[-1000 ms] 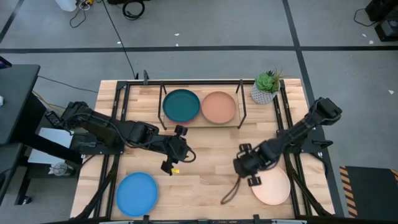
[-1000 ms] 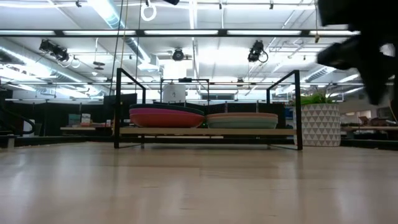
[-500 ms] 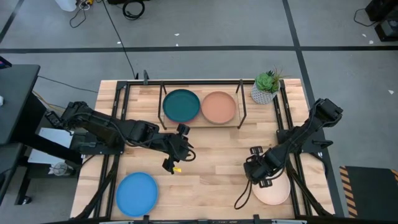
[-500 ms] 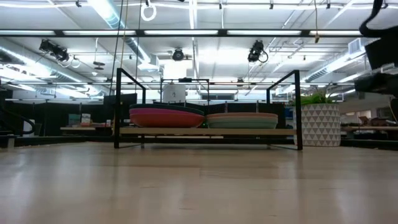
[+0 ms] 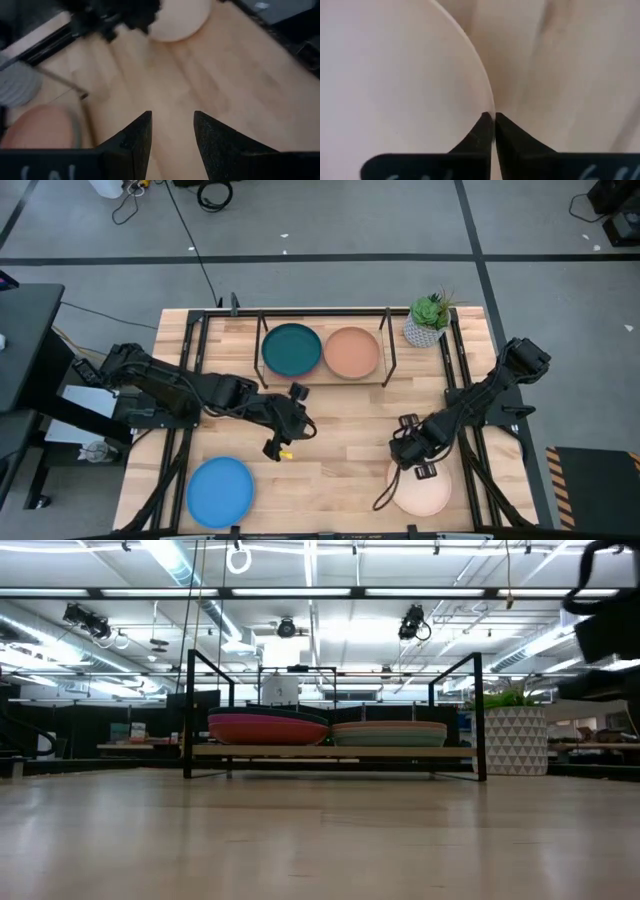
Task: Place and stack plates onto a shelf
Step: Stack the light orange plate on the brown plate
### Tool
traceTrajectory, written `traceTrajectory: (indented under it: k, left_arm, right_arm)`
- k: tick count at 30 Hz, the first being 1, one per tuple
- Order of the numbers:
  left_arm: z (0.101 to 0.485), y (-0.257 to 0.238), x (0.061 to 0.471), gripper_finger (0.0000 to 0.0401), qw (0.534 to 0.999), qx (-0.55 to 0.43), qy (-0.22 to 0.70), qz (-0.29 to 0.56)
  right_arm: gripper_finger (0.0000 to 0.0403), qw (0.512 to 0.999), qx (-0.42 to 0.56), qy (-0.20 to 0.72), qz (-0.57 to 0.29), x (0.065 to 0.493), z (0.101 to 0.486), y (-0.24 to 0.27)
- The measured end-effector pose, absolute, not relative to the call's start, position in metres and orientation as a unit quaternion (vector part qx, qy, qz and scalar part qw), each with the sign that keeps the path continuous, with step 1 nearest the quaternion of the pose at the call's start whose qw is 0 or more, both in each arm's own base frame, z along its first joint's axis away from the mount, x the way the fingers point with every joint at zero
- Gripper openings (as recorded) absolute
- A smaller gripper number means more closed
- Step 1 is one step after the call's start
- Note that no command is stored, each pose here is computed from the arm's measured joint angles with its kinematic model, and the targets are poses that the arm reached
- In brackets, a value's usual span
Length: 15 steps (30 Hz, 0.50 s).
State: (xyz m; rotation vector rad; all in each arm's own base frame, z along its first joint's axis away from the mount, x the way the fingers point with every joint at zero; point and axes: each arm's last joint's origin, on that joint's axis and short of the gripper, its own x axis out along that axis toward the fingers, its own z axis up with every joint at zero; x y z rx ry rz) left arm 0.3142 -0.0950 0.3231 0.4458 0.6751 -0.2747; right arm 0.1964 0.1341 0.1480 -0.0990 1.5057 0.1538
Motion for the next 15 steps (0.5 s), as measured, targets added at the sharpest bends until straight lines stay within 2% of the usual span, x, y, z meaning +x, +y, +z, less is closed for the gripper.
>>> traceTrajectory:
  k: [4,8,15]
  left_arm:
    - [0.307,-0.104,0.328,0.0153,0.898,0.223,0.329,-0.189]
    - [0.281,-0.119,0.338,0.0153,0.873,0.256,0.354,-0.217]
    - [0.240,-0.143,0.360,0.0153,0.846,0.336,0.357,-0.208]
  right_arm:
    - [0.0024,0.733,-0.021,0.678,0.047,0.208,0.153,0.121]
    - [0.0014,0.747,0.002,0.664,0.041,0.214,0.163,0.107]
    - [0.0019,0.797,0.075,0.597,0.046,0.224,0.189,0.085]
